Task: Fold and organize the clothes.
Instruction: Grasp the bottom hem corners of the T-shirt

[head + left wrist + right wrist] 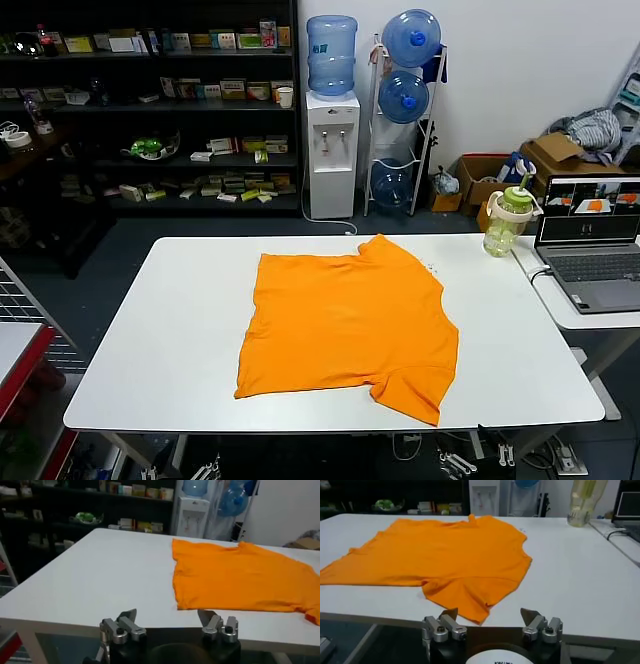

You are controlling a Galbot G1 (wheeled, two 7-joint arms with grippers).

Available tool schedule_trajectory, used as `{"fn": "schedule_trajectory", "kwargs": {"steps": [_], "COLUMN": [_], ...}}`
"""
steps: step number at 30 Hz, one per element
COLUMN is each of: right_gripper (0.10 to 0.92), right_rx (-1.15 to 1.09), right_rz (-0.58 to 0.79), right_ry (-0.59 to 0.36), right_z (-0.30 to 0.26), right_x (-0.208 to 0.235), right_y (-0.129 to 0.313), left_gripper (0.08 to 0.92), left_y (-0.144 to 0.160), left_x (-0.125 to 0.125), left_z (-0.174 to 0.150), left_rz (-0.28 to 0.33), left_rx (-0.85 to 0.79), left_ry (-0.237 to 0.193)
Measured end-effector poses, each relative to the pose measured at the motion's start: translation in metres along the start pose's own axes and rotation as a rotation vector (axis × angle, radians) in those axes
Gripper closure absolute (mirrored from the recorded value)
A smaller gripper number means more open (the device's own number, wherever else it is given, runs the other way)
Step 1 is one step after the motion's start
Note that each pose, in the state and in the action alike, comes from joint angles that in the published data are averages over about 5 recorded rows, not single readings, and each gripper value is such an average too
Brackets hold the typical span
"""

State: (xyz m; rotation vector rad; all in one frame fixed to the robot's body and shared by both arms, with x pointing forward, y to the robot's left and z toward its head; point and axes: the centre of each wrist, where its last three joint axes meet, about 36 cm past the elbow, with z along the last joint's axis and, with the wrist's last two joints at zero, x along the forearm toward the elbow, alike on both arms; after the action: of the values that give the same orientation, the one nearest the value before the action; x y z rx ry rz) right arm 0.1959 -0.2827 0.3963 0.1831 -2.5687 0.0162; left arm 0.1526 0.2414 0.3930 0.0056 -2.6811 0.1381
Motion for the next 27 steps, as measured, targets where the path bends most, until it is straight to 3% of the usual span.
{"fn": "schedule_trajectory", "kwargs": {"steps": [8,27], "right_gripper": [0.2,0.2], "right_rx": [-0.013,-0.051], "right_rz": [0.013,0.038], "right_ry": [-0.019,-0.016], "right_z": [-0.001,0.002], "right_x": [-0.017,-0.089], "right_y": [0.005,0.02], "left_gripper": [0.177,0.177], "left_y": [0.001,-0.012], "left_x": [-0.014,-0.1], "left_z": [-0.002,0.004], "left_rz": [0.02,0.079], "left_rx": [0.019,0.065], "left_ry": [0.007,0.026]}}
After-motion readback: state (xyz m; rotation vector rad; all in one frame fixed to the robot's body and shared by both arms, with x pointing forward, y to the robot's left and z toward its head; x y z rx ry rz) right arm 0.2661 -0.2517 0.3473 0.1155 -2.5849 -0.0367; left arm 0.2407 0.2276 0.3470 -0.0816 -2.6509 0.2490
